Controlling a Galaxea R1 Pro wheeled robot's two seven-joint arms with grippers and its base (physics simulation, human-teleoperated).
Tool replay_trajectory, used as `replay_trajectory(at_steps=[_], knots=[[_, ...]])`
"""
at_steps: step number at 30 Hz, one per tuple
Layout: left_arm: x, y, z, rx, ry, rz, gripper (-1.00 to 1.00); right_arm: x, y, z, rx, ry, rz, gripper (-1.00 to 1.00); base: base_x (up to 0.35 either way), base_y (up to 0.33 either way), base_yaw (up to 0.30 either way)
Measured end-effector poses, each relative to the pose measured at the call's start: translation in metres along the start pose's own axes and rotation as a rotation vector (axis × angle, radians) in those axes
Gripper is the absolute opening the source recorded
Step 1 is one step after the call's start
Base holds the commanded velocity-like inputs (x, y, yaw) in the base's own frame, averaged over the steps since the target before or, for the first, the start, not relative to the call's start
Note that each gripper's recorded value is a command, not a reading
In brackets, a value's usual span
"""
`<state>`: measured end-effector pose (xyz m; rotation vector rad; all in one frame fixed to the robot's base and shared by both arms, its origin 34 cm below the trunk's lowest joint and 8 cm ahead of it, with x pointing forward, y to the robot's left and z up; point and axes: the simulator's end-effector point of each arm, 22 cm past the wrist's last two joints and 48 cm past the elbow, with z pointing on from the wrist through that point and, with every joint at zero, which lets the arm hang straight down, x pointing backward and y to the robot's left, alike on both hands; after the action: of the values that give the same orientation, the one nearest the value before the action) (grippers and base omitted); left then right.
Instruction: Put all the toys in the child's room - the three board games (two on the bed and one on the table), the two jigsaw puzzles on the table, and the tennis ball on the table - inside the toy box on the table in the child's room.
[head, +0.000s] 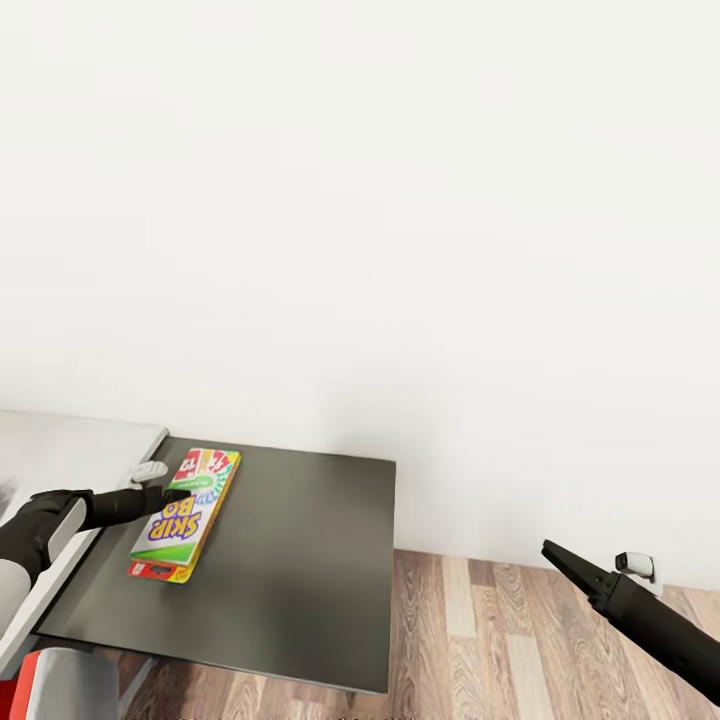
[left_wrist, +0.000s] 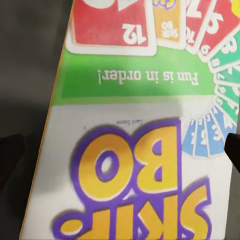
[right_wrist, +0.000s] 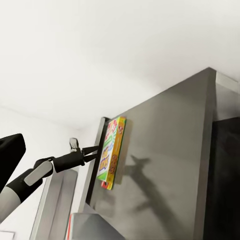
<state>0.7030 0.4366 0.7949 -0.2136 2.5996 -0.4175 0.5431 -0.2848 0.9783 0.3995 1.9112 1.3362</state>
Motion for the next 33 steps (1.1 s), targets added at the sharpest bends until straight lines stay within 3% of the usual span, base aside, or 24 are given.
replay_trajectory(at_steps=[33], knots=[[0.0075, 0.0051, 0.0080, -0.006, 0.011, 0.003, 1.00, 0.0034, -0.0075, 0.0013, 0.012, 0.008, 0.011, 1.00, 0.000, 0.000, 0.000]])
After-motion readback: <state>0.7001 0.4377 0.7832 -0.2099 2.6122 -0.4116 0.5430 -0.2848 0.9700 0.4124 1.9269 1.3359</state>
